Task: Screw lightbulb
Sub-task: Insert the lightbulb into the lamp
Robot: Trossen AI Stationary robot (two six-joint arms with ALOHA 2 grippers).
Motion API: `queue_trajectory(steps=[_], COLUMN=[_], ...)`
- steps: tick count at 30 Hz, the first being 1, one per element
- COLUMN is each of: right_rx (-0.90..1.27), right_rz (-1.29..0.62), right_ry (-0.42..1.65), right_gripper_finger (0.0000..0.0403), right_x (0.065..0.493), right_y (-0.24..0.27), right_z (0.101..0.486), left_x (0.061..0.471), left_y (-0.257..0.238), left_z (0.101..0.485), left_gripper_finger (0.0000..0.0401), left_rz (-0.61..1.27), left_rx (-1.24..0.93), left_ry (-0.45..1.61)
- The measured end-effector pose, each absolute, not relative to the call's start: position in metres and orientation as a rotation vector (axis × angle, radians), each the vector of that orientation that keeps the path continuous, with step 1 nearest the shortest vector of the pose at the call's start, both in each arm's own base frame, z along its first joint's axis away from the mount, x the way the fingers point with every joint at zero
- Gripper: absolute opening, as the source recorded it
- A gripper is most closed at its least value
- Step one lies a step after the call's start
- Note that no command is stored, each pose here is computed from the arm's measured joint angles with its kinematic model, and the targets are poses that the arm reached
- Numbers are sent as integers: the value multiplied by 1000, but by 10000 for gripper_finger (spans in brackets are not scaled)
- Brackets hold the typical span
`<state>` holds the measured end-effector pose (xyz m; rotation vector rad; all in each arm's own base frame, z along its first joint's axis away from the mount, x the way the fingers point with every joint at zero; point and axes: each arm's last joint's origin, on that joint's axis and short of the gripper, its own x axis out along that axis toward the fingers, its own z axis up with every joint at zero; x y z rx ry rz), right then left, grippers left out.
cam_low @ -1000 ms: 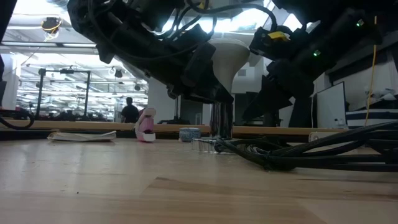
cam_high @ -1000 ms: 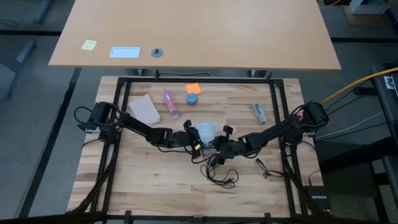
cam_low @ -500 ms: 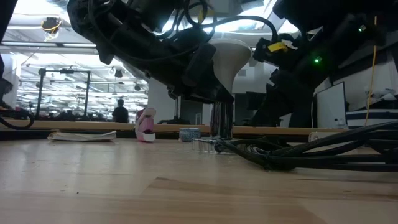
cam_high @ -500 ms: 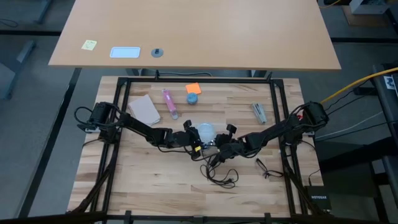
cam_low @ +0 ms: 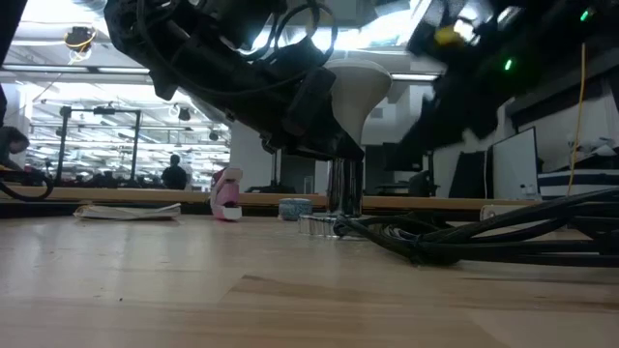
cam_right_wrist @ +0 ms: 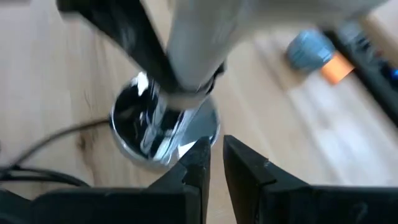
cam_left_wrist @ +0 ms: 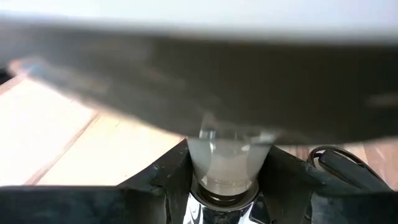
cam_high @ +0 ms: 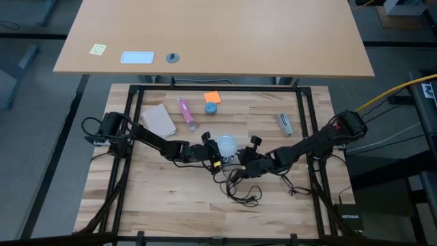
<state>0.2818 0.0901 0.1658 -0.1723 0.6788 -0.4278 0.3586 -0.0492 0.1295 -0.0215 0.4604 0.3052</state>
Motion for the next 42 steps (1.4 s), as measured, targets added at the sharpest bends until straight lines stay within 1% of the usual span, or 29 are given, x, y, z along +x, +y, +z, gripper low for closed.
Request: queue_trajectory(steps=[6, 12, 14, 18, 22, 31, 42], right_rx=[-205, -208, -209, -220, -222, -193, -193], right_rz=[-479, -587, -596, -554, -462, -415, -395], right_ry=[564, 417, 374, 296, 279, 372, 308], right_gripper_finger=[50, 50, 50, 50, 50, 50, 50], right_x=[260, 240, 240, 249, 261, 282, 289], right_y=[95, 94, 93, 93, 93, 83, 85], right_z=[205, 239, 248, 260, 258, 229, 232], left_x=[359, 359, 359, 359, 359, 359, 359], left_y=[-49, -49, -49, -49, -49, -49, -49], left_z=[130, 130, 130, 130, 130, 130, 130], left_gripper_finger=[159, 159, 159, 159, 159, 159, 159], left_rz=[305, 305, 304, 304, 303, 304, 305], left_rx=[-22, -22, -22, -19, -20, -20, -24], left_ry=[460, 460, 460, 461, 460, 459, 457])
